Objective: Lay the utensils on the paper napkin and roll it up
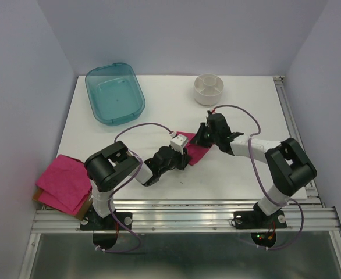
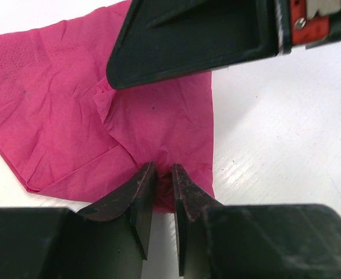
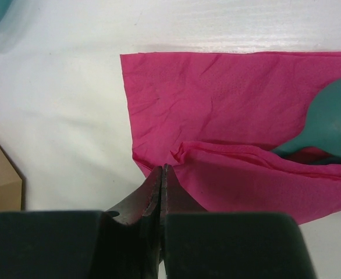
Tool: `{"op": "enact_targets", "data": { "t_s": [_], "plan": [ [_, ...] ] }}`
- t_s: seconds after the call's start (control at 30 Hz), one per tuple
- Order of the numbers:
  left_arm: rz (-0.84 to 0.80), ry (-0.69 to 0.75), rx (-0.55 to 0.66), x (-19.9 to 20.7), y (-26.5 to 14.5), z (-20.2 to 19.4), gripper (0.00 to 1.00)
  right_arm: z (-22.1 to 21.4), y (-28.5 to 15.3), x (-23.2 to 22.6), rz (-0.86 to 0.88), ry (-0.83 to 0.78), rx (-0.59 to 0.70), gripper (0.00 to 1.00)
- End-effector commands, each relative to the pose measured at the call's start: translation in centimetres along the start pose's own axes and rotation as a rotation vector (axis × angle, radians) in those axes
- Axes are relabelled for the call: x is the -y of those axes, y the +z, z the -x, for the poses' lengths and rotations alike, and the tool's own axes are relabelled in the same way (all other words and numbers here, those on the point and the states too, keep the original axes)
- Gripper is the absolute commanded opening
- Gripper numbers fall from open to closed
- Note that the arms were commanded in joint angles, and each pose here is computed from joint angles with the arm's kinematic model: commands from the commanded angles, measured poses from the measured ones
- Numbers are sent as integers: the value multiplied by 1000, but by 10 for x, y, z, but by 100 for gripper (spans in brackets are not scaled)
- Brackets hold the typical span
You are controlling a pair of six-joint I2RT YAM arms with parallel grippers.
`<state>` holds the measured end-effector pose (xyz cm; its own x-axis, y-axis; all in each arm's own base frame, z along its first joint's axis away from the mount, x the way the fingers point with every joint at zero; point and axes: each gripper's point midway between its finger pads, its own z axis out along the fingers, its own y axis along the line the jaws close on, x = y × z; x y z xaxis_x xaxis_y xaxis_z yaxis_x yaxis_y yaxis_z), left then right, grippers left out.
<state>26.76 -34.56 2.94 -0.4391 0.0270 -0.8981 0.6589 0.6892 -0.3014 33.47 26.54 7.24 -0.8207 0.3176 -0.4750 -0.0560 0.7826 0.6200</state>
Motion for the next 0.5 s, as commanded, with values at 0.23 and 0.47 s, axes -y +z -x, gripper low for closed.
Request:
{"op": "enact_targets", "data": {
  "t_s": [0.23,0.47],
  "plan": [
    [-6,-1,11,0,-2,3,29,-9,20,8,9,-1,-8,1],
    [-4,-3,15,0,-2,6,29,-13,31,13,3,9,-21,1]
  ]
}}
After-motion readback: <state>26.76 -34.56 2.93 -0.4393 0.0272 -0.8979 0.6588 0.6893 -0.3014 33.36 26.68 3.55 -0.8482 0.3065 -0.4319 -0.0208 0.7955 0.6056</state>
